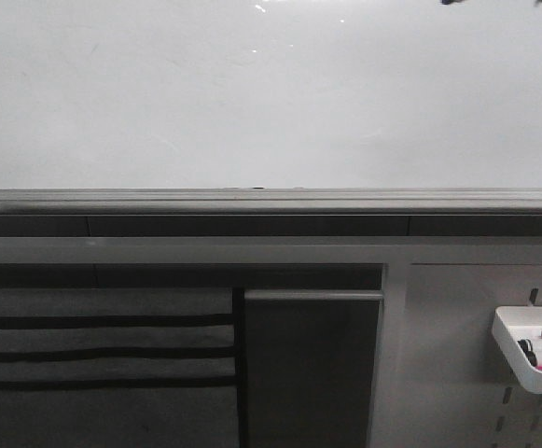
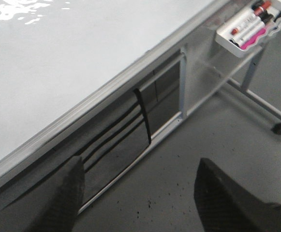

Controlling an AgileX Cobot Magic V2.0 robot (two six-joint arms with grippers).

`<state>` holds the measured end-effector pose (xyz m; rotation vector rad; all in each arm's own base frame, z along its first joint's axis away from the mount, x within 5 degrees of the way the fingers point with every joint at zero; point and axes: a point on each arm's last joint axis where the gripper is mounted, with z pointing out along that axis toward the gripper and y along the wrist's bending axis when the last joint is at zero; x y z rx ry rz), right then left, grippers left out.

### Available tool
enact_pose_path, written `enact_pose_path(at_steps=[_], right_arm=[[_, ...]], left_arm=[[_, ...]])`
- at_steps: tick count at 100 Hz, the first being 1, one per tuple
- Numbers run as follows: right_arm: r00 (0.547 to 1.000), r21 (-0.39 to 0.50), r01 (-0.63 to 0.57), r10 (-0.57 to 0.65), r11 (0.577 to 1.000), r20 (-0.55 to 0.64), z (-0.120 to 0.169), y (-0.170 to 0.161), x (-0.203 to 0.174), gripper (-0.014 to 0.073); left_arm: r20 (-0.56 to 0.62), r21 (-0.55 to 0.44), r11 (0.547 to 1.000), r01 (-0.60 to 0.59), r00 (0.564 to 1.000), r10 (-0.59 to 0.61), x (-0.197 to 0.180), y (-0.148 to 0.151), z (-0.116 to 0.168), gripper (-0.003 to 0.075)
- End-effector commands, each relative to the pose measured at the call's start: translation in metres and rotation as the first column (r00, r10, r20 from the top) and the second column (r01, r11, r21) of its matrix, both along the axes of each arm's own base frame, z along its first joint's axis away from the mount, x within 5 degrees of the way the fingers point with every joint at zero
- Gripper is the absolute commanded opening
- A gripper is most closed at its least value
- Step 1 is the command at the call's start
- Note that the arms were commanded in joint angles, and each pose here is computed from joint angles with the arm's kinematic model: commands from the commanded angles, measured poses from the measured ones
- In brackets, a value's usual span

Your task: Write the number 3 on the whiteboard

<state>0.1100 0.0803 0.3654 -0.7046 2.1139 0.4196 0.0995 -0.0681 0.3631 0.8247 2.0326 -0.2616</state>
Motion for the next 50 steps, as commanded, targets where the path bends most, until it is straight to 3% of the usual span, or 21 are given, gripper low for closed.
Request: enact_pose_path(at_steps=[1,30,50], right_arm=[[0.997,0.072,0.045,-0.050,0.996,0.067,0.003,-0.004,-0.002,-0.0056],[0.999,0.034,0.044,-0.044,0.998,0.012,-0.012,-0.005,-0.003,-0.0057],[0.997,0.131,0.057,-0.064,0.990,0.050,-0.004,0.000,0.001,-0.0057]], left_arm=[[0.115,-0.107,0.993,-0.053,0.991,0.065,-0.002,0.007,0.011,0.0449],[0.123,-0.132,0.988,-0.082,0.988,0.098,-0.002,0.011,0.007,0.0449],[0.122,-0.134,0.988,-0.081,0.988,0.098,-0.002,0.010,0.007,0.0449]])
